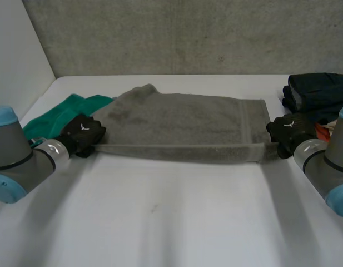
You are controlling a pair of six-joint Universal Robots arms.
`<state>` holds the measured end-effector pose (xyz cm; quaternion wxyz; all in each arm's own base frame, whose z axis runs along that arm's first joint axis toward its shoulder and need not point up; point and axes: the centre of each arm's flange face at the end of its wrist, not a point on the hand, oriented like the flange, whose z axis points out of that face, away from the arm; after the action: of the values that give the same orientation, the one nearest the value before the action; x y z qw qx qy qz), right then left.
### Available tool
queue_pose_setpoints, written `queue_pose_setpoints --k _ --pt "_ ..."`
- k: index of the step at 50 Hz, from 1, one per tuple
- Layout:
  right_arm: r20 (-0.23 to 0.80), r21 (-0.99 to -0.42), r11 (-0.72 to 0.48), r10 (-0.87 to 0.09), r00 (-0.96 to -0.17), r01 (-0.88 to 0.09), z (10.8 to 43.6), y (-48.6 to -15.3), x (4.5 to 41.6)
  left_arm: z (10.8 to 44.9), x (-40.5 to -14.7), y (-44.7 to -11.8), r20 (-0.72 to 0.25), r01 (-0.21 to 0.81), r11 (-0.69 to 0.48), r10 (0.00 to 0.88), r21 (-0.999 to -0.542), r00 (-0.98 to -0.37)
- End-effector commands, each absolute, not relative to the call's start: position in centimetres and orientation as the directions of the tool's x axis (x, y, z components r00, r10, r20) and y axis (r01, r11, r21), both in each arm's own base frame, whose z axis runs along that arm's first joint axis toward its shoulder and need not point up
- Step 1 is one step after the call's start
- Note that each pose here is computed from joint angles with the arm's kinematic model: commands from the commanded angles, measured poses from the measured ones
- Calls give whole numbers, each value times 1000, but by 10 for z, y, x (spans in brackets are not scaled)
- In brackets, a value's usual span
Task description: Fold the laundry.
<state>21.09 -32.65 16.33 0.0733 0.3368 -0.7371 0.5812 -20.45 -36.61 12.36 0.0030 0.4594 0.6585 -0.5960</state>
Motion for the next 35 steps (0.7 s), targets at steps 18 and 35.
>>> queue_pose_setpoints --k 18,35 --pt "518 -798 131 -350 -781 -588 170 -341 191 120 -178 -377 -544 644 -31 566 -765 -619" --pt "519 -795 138 -350 -780 -591 170 -339 192 116 -193 -373 -539 653 -46 610 -756 -581"
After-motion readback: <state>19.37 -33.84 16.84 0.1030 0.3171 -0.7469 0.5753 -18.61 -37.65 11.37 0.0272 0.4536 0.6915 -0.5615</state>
